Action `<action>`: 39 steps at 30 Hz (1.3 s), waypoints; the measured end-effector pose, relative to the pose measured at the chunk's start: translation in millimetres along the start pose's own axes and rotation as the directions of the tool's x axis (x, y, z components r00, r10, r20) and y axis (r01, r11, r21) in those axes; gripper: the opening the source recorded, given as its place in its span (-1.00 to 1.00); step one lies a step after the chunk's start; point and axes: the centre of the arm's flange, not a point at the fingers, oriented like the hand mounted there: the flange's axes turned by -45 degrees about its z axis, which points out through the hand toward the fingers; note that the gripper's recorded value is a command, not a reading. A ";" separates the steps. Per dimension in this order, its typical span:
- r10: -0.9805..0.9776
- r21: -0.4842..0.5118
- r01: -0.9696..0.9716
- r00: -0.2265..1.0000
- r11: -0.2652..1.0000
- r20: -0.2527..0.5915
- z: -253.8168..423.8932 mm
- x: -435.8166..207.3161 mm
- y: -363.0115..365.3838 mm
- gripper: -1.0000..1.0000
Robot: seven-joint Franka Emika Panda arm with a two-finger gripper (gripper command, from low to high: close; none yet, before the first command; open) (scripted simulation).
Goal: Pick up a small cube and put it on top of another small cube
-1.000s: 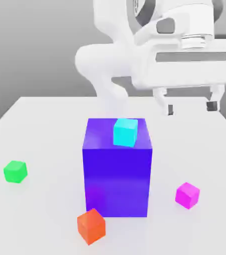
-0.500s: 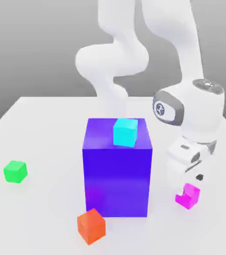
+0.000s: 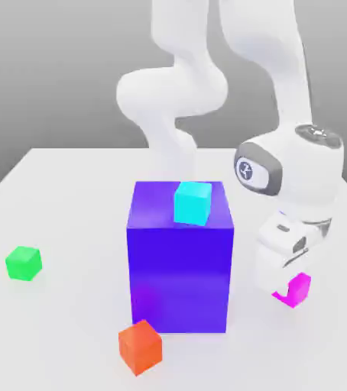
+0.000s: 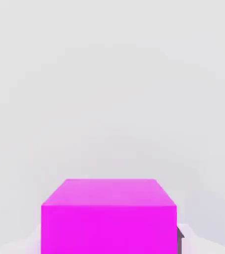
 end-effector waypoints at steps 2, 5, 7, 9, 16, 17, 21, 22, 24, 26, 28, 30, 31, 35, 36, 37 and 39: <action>0.030 -0.007 -0.030 0.999 1.000 -0.018 -7.1 15.6 14.5 -1.00; 0.178 -0.024 -0.179 0.983 0.983 -0.044 -15.2 30.8 66.1 -1.00; 0.289 -0.037 -0.292 0.955 0.956 -0.063 -20.3 35.2 107.2 -1.00; 0.398 -0.050 -0.403 0.913 0.914 -0.083 -25.4 34.9 150.6 -1.00; 0.731 -0.095 -0.747 0.664 0.658 -0.158 -44.3 -9.7 306.1 -1.00; 0.778 -0.098 -0.794 0.607 0.599 -0.162 -46.8 -27.9 323.3 -1.00; 0.937 -0.096 -0.950 0.309 0.297 -0.163 -55.8 -120.9 371.0 -1.00; 0.961 -0.092 -0.973 0.226 0.213 -0.161 -57.8 -145.4 377.7 -1.00; 0.986 -0.082 -0.996 0.054 0.042 -0.155 -61.2 -194.1 386.1 -1.00; 0.979 -0.068 -0.986 -0.142 -0.153 -0.147 -64.0 -251.7 391.6 -1.00; 0.922 -0.051 -0.927 -0.363 -0.372 -0.131 -66.0 -318.6 390.8 -1.00; 0.815 -0.032 -0.817 -0.570 -0.575 -0.107 -66.4 -380.8 378.9 -1.00; 0.749 -0.022 -0.751 -0.657 -0.660 -0.087 -65.4 -404.7 367.8 -1.00; 0.575 0.000 -0.575 -0.818 -0.818 -0.009 -39.5 -437.0 333.0 -1.00; 0.565 0.001 -0.565 -0.825 -0.825 -0.005 -30.7 -438.4 331.7 -1.00; 0.562 0.002 -0.562 -0.827 -0.827 -0.003 -21.5 -438.9 331.0 -1.00; 0.559 -0.001 -0.559 -0.829 -0.829 -0.003 -2.3 -439.2 329.2 -1.00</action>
